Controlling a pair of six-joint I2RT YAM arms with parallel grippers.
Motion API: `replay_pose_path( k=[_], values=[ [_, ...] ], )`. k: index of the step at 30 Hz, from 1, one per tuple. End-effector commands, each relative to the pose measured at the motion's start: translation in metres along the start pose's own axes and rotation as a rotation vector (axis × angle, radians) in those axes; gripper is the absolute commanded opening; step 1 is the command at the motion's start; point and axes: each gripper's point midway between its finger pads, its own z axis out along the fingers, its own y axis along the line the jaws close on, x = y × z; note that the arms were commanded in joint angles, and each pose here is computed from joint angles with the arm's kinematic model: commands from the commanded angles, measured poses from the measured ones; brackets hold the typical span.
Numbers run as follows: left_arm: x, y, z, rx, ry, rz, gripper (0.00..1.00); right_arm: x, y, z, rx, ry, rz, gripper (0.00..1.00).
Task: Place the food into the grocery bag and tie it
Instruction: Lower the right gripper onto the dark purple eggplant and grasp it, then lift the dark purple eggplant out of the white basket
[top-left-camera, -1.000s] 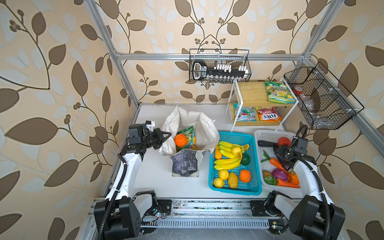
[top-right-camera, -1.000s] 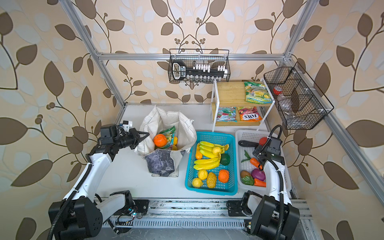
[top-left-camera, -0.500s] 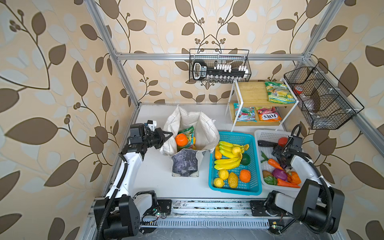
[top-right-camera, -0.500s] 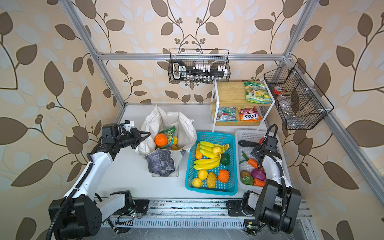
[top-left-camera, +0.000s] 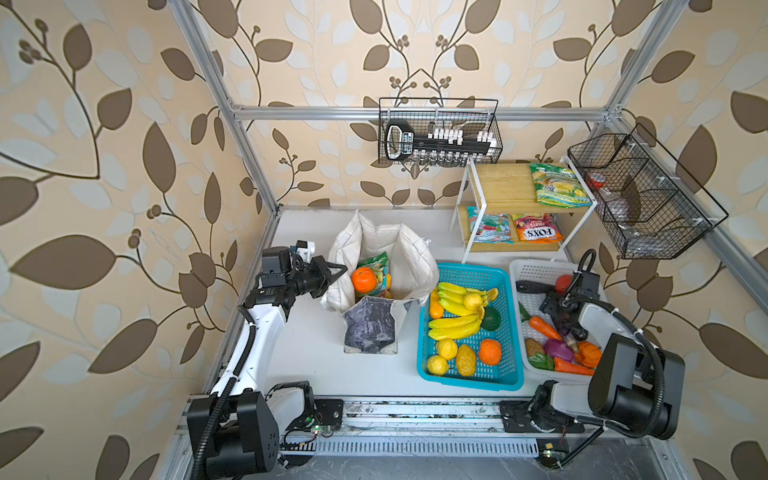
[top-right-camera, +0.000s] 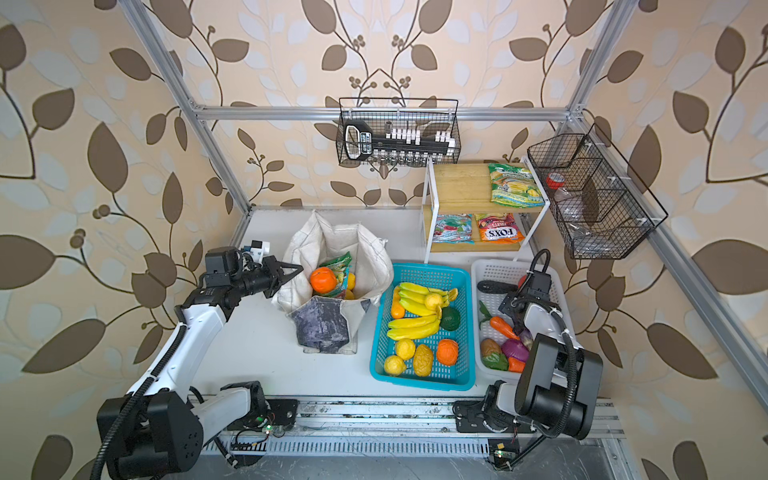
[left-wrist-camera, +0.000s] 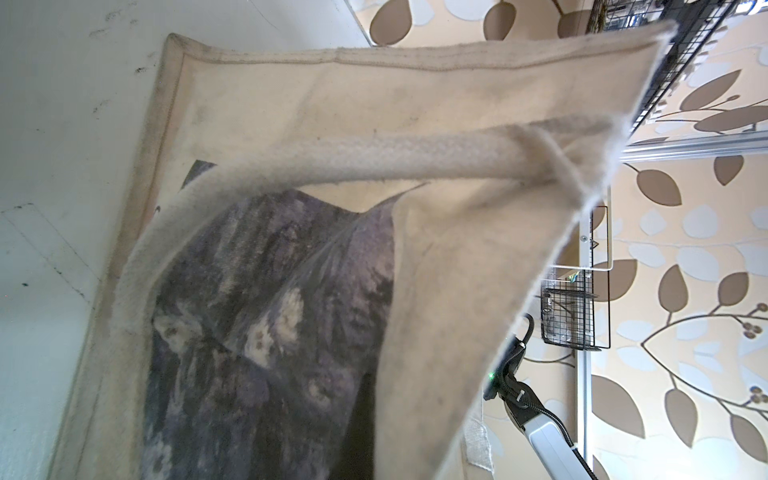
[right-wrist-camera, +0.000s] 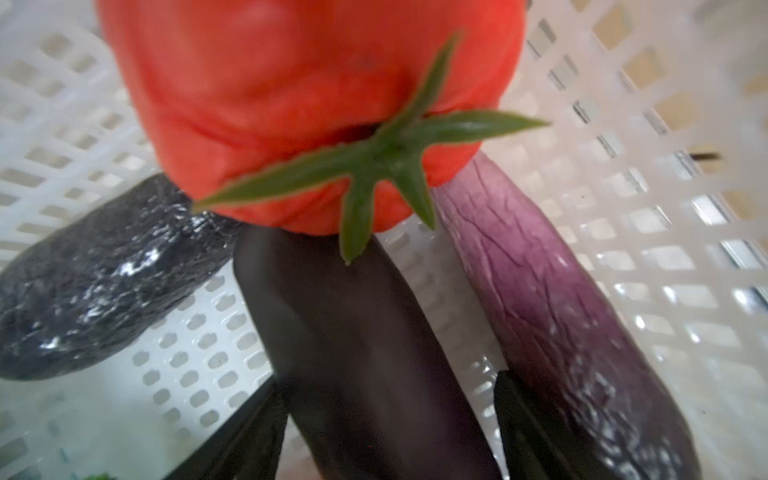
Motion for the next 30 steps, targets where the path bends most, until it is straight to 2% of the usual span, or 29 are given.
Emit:
replay_pose_path(
  k=[1,9,15,30],
  values=[
    [0.005,-0.014,-0.004,0.03,0.014,0.047,0.0,-0.006,0.002,0.003,0.001,0.004,-0.03,0.79],
    [0.006,-0.016,-0.005,0.036,0.017,0.05,0.0,-0.005,0.005,0.01,-0.005,0.012,-0.045,0.71],
    [0.004,-0.019,-0.01,0.032,-0.006,0.071,0.0,-0.006,0.011,0.009,-0.031,0.009,-0.062,0.53],
    [0.003,-0.017,-0.009,0.023,-0.008,0.067,0.0,-0.021,0.028,-0.037,-0.134,-0.095,-0.058,0.51]
  ],
)
